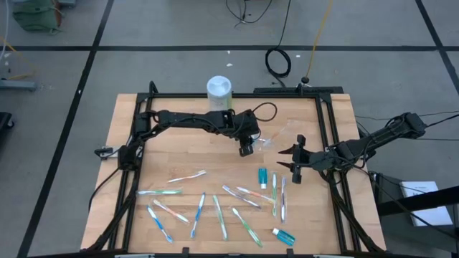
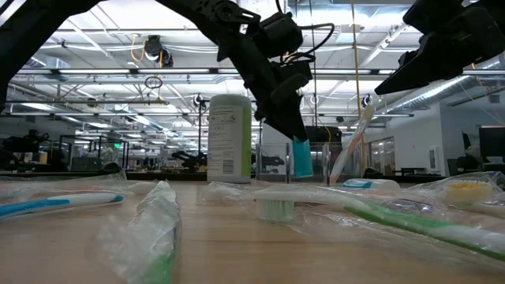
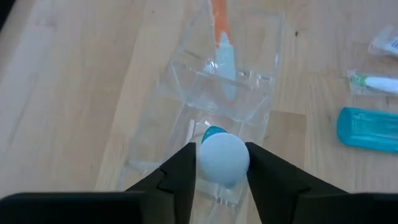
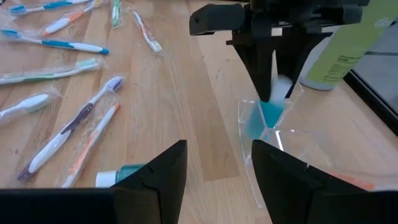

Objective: Pick & Place toothbrushing station
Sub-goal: Put the blue mouthwash into the transparent organizer

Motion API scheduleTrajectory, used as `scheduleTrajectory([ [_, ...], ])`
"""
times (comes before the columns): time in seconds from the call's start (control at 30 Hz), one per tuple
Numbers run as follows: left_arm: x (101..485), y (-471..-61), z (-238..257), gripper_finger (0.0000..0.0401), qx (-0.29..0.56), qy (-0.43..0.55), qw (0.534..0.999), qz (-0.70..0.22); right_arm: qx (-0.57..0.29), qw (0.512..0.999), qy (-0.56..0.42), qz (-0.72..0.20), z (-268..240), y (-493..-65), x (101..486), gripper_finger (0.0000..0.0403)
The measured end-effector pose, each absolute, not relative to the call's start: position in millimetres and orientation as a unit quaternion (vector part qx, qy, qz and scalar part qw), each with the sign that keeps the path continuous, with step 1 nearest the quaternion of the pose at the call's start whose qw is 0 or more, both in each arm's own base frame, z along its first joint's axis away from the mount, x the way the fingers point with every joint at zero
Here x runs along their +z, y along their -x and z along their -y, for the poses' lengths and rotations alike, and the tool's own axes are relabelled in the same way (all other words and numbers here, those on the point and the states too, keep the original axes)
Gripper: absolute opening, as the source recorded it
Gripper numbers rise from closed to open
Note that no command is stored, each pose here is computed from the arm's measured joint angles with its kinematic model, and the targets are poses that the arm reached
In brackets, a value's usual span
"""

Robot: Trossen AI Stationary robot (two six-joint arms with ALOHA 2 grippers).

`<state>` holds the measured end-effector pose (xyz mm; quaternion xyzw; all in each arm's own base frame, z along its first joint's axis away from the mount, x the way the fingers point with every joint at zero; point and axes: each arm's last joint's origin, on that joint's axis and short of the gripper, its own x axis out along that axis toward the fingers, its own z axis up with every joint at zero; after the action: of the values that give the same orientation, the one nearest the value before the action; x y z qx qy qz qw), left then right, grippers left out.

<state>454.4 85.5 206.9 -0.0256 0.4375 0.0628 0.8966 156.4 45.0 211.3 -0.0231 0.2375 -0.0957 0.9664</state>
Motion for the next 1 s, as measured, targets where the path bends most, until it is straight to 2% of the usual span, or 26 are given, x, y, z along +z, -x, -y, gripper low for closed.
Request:
scheduleTrajectory([
  [0.23,207.4,-454.9,-85.6,0.0179,0.066,0.030,0.898,-0.434,-0.096,0.967,0.021,-0.235,-45.0,-156.6,211.7,0.0171],
  [0.43,223.9,-448.8,-78.4,0.0173,0.068,0.045,0.900,-0.428,-0.096,0.967,0.021,-0.235,-45.0,-156.6,211.7,0.0171],
  [0.67,286.8,-416.4,-64.0,0.0147,0.084,0.039,0.909,-0.407,-0.093,0.968,0.015,-0.231,-45.4,-157.0,212.5,0.0171],
  [0.9,355.7,-362.2,-44.4,0.0122,0.119,0.071,0.918,-0.373,-0.079,0.971,0.010,-0.225,-47.4,-157.6,213.7,0.0171],
  [1.0,379.1,-338.6,-32.2,0.0114,0.143,0.053,0.922,-0.356,-0.068,0.972,-0.001,-0.225,-48.2,-157.7,213.9,0.0171],
])
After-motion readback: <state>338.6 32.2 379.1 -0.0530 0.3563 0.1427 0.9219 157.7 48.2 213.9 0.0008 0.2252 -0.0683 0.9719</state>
